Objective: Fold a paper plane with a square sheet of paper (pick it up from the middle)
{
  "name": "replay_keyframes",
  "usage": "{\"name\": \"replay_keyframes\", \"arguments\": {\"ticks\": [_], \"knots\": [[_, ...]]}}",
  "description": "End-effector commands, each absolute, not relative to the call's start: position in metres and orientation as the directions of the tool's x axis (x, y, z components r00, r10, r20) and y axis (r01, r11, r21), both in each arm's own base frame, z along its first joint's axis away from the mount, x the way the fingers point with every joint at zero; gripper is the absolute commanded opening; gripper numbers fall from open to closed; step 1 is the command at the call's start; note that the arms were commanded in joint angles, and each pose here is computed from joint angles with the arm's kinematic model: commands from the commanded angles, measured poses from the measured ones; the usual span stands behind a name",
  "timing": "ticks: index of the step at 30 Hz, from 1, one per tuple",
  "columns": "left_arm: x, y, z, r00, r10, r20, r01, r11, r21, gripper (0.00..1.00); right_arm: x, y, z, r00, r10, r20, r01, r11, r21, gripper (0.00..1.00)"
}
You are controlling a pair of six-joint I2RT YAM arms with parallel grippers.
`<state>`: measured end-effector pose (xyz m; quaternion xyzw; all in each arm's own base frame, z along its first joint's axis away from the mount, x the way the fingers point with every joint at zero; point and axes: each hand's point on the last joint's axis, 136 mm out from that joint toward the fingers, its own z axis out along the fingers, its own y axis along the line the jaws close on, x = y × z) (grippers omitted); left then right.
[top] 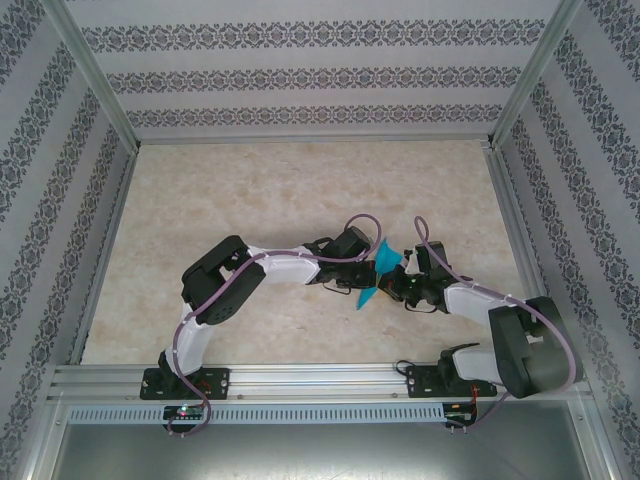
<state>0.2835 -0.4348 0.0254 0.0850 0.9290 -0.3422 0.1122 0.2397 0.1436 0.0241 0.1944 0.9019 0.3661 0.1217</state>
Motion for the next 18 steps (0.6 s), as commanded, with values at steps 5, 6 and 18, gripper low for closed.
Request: {"name": "replay_keyframes", "arguments": {"ticks": [5, 6, 18], "knots": [[0.280, -0.437, 0.017, -0.956, 0.112, -0.271, 0.260, 0.751, -0.607, 0.01, 0.247, 0.138, 0.038, -0.886, 0.453, -0.097, 0.249, 0.643, 0.724, 0.07], [0.281, -0.438, 0.018, -0.956, 0.112, -0.272, 0.261, 0.750, -0.608, 0.01, 0.249, 0.137, 0.040, -0.885, 0.455, -0.100, 0.247, 0.640, 0.728, 0.09], [0.279, -0.441, 0.024, -0.941, 0.146, -0.304, 0.311, 0.726, -0.613, 0.04, 0.274, 0.133, 0.059, -0.858, 0.504, -0.100, 0.243, 0.571, 0.784, 0.24]]}}
